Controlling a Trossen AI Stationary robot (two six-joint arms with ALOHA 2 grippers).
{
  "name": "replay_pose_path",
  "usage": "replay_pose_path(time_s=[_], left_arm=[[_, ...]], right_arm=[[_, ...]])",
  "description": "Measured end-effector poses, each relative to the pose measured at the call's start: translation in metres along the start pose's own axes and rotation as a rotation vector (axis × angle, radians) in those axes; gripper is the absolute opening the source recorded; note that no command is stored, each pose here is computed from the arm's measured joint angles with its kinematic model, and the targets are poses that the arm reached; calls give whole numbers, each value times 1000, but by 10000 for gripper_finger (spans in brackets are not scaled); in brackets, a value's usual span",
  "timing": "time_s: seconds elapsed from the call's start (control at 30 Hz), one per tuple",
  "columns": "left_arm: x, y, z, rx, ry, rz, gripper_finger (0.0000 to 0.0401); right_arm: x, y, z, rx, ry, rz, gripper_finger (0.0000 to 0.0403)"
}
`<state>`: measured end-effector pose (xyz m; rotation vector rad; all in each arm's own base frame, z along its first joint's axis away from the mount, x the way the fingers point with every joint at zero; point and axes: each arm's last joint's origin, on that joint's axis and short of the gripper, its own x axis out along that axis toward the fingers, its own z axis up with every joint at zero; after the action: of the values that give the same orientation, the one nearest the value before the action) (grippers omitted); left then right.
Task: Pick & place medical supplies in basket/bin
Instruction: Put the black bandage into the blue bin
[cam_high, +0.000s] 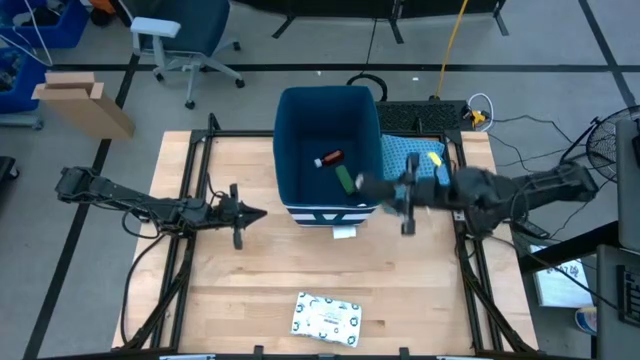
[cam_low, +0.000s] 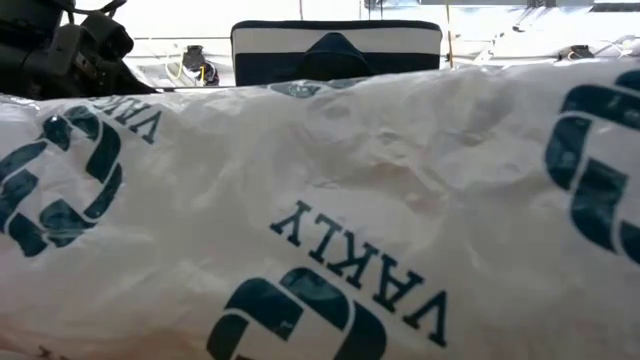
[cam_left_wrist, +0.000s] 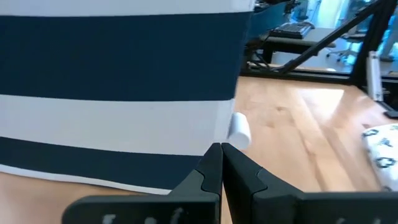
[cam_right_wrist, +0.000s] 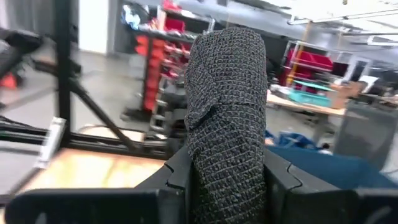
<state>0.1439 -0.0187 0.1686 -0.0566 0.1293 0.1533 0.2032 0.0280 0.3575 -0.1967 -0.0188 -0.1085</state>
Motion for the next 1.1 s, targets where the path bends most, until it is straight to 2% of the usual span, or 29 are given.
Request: replay_pose_path(time_s=[0.13,0.23,0.3,0.4,0.57,0.73,0.93,1.1], left_arm=[[0,0,1,1,-8,17,8],[0,1,0,-12,-4,18,8],[0,0,0,-12,-1,18,8],[0,0,0,-12,-1,18,8],[0,1,0,-11,-2,23,8],[0,1,0,7,-2,24,8],[0,1,0,36,-4,24,8],[0,1,1,38,-7,25,8]], right_arm=[[27,-29,19,-72,70,-38,97],[55,-57,19,-96,174,-131,97],[73,-77,13,-115,259,-182,97],[98,-104,-1,-125,345,-200,97],[132,-137,-34,-98,433,-181,97],[160,-144,-81,-85,529,-121,98],[184,-140,-144,-47,703,-53,98],[193,-136,-173,-20,777,5,98]])
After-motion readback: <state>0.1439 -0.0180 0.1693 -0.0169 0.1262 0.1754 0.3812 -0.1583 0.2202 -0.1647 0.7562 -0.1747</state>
